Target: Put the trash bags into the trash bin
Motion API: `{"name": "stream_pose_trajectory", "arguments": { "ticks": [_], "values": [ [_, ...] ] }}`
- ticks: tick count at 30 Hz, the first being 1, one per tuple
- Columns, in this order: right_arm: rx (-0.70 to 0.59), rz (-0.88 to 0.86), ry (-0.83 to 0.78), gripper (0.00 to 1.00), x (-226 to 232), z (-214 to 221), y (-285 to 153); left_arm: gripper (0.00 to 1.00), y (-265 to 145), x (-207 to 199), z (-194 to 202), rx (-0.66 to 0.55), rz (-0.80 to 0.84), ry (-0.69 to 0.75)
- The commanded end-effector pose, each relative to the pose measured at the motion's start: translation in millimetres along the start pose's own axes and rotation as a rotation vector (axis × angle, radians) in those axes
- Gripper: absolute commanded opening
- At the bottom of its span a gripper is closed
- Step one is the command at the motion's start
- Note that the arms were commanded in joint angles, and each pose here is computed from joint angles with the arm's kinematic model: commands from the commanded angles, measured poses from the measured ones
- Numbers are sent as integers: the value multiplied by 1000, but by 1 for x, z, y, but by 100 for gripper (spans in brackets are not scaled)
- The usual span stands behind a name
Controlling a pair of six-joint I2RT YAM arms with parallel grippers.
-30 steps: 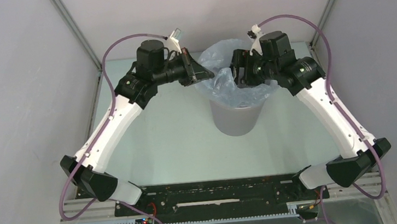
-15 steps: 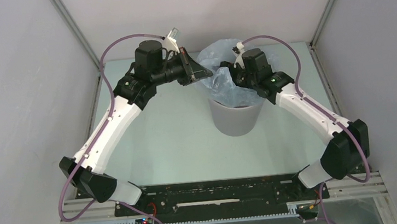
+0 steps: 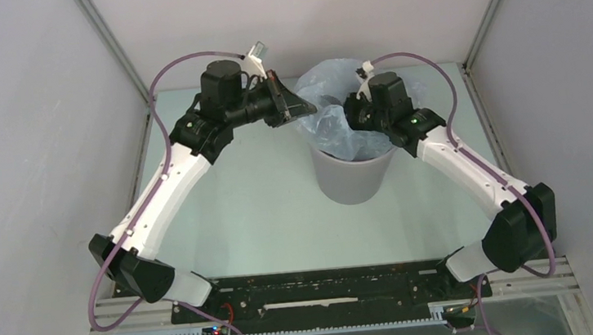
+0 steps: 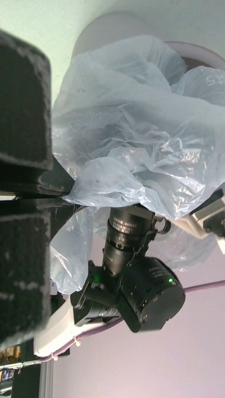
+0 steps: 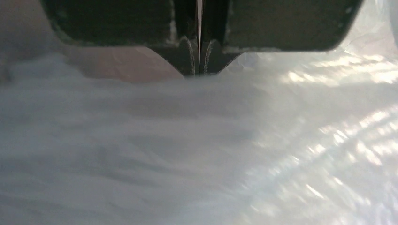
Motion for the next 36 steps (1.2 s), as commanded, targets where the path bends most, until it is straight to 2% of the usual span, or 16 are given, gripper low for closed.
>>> {"name": "stream_pose_trajectory", "arguments": {
  "ticks": [1,10,18,22,26,27,30,33,36],
  "values": [
    [-64,163,-41,0,-17,0,-27,0,-11,-5,-7,-32,11,21],
    [63,494,-164,0,-69,38,-2,0,-30,32,-5,11,-204,76],
    [182,580,-259,0,-87,46,44,0,-19,74,-2,63,-364,139],
    [192,574,-305,2,-63,39,30,0,-22,68,-15,32,-361,175],
    [135,497,-319,30,-28,26,-9,1,-23,64,-15,39,-352,163],
    [131,486,-322,39,-22,24,-17,2,-24,64,-14,41,-350,156],
    [119,430,-324,57,-2,21,-43,12,-28,62,-11,37,-351,150],
    [67,366,-329,70,20,14,-68,17,-32,58,-12,28,-345,153],
    [19,324,-331,80,38,6,-89,12,-29,60,-10,41,-339,146]
  ]
}}
Point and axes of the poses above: each gripper's point midway between its finger pads, its own y axis out along the fingers, its own x axis along the line the jaws close on, z = x × y, the point moved 6 cm from there along -y, back along the fingers, and after that the axes turned 8 degrees about y, right-handed, at the moved point
